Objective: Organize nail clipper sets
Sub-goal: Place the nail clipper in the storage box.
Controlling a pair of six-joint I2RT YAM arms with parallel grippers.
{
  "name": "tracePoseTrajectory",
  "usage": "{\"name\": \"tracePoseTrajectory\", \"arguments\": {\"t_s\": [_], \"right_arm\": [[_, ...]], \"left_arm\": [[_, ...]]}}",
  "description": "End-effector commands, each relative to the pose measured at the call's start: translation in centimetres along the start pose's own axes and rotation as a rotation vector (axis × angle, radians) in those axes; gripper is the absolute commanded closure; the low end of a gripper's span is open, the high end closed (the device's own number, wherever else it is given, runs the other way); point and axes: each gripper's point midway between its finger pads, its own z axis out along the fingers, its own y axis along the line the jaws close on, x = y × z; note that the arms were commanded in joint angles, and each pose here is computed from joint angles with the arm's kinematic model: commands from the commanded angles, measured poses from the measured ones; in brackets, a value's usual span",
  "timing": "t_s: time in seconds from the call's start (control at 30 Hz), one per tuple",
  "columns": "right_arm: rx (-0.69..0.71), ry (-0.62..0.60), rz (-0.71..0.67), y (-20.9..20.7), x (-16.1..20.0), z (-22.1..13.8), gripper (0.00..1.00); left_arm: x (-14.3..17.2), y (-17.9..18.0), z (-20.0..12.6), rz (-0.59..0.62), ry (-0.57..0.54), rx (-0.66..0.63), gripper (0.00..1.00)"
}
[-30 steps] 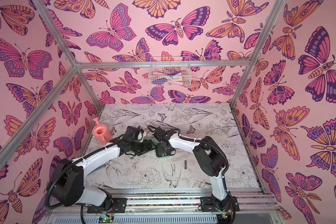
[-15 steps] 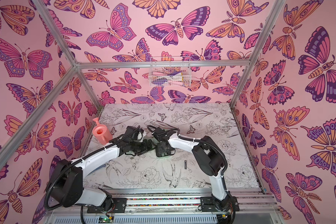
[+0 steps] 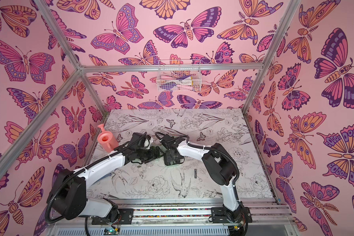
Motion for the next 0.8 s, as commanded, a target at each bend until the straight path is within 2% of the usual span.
{"name": "tracePoseTrajectory", "arguments": {"t_s": [0.0,0.27,0.77], "right_arm": [[0.036,0.018,0.022,-0.4,0.8,1.8,0.85],[0.031,0.001,0.011,-0.1,-0.1,0.9,0.74],[-0.012,-0.062,-0.008,0.7,-2.4,-2.8,0.71]], "left_arm": [[0.2,0.6,0.0,0.005,0.004,-0.011,0.22],[0.4,0.7,0.0,0.004,0.007,-0.012,0.22],[0.3,0.6,0.0,0.003,0.007,-0.007,0.22]]}}
